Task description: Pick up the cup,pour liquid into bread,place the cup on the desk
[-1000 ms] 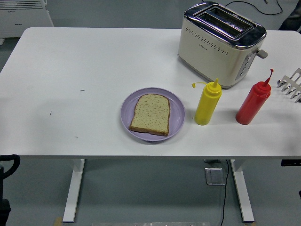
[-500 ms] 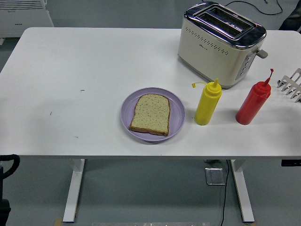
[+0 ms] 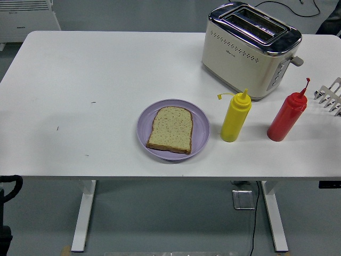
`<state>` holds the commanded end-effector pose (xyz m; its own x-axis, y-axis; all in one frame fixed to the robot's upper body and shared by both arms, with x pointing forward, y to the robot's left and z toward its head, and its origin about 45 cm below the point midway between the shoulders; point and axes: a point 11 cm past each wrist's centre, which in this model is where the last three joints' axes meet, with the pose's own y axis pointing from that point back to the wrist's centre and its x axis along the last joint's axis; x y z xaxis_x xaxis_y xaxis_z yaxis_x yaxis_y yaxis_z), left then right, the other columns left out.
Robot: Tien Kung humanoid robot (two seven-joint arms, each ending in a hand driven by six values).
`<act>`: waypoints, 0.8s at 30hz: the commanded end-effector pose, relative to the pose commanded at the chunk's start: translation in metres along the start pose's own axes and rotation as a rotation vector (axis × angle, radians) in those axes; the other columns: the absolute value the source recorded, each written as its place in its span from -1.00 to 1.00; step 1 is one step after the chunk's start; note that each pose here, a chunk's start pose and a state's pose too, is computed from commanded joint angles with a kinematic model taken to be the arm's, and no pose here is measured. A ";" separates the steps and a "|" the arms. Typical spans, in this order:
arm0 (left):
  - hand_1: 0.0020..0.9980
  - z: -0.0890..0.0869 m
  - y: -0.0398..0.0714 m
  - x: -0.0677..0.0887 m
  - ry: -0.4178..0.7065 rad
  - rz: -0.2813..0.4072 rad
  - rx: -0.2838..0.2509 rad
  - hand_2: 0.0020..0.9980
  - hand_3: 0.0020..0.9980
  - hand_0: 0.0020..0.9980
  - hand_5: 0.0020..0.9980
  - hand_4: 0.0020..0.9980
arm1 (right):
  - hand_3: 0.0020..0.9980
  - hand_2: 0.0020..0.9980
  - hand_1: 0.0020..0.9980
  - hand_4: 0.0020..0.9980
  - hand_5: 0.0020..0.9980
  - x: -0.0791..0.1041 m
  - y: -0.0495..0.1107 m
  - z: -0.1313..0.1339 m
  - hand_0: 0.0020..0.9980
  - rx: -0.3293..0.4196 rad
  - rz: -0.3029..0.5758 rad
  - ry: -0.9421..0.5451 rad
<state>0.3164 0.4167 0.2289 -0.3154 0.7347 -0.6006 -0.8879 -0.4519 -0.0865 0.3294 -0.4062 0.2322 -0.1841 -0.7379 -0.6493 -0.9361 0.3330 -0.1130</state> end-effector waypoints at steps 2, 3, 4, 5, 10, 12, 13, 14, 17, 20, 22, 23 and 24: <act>0.48 0.000 0.000 0.000 0.000 0.000 0.000 0.48 0.34 0.44 1.00 0.30 | 0.60 0.54 0.51 0.39 -0.10 -0.001 -0.001 0.000 0.61 0.004 -0.003 0.012; 0.48 0.000 0.000 0.000 0.000 0.000 0.000 0.48 0.34 0.44 1.00 0.30 | 0.60 0.54 0.51 0.39 -0.10 -0.002 -0.002 -0.001 0.61 0.008 -0.005 0.026; 0.48 0.000 0.000 0.000 0.000 0.000 0.000 0.48 0.34 0.44 1.00 0.30 | 0.60 0.54 0.51 0.39 -0.10 -0.002 -0.002 -0.001 0.61 0.009 -0.005 0.030; 0.47 0.000 0.000 0.000 0.000 0.000 0.000 0.47 0.34 0.44 1.00 0.30 | 0.60 0.54 0.51 0.37 -0.08 -0.002 -0.003 -0.001 0.61 0.010 -0.005 0.034; 0.47 0.000 0.000 0.000 0.000 0.000 0.001 0.47 0.34 0.44 1.00 0.30 | 0.60 0.54 0.51 0.37 -0.08 -0.002 -0.004 -0.001 0.61 0.010 -0.005 0.049; 0.47 0.000 0.000 0.000 -0.001 0.001 0.001 0.47 0.34 0.44 1.00 0.30 | 0.60 0.54 0.51 0.36 -0.05 -0.002 -0.004 -0.001 0.61 0.008 -0.006 0.054; 0.47 0.000 0.000 0.000 0.000 0.001 0.001 0.47 0.34 0.44 1.00 0.30 | 0.60 0.54 0.51 0.36 -0.05 -0.002 -0.004 0.000 0.61 0.008 -0.006 0.056; 0.47 0.000 0.000 0.000 0.000 0.001 0.001 0.47 0.34 0.44 1.00 0.30 | 0.60 0.54 0.51 0.36 -0.05 -0.002 -0.004 0.000 0.61 0.007 -0.006 0.058; 0.47 0.000 0.000 0.000 -0.001 0.000 0.001 0.47 0.34 0.44 1.00 0.30 | 0.60 0.54 0.51 0.37 0.00 -0.002 -0.004 0.000 0.61 0.008 -0.004 0.058; 0.47 0.000 0.000 0.000 -0.001 0.000 0.001 0.47 0.34 0.44 1.00 0.30 | 0.60 0.54 0.51 0.37 0.00 -0.002 -0.005 0.000 0.61 0.010 -0.003 0.058; 0.47 0.000 0.000 0.000 0.000 -0.001 0.000 0.47 0.34 0.44 1.00 0.30 | 0.60 0.54 0.51 0.37 0.00 -0.001 -0.005 0.000 0.61 0.011 0.001 0.057; 0.47 0.000 0.000 0.000 0.000 -0.001 0.000 0.47 0.34 0.44 1.00 0.30 | 0.60 0.54 0.52 0.38 0.00 0.000 -0.005 0.000 0.61 0.011 0.003 0.058; 0.47 0.000 0.000 0.000 0.000 -0.001 0.000 0.47 0.34 0.44 1.00 0.30 | 0.60 0.54 0.52 0.38 0.00 0.000 -0.005 0.000 0.61 0.010 0.005 0.057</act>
<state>0.3167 0.4167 0.2296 -0.3145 0.7354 -0.6002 -0.8881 -0.4513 -0.0876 0.3337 -0.4080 0.2326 -0.2061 -0.7686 -0.6057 -0.9320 0.3427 -0.1177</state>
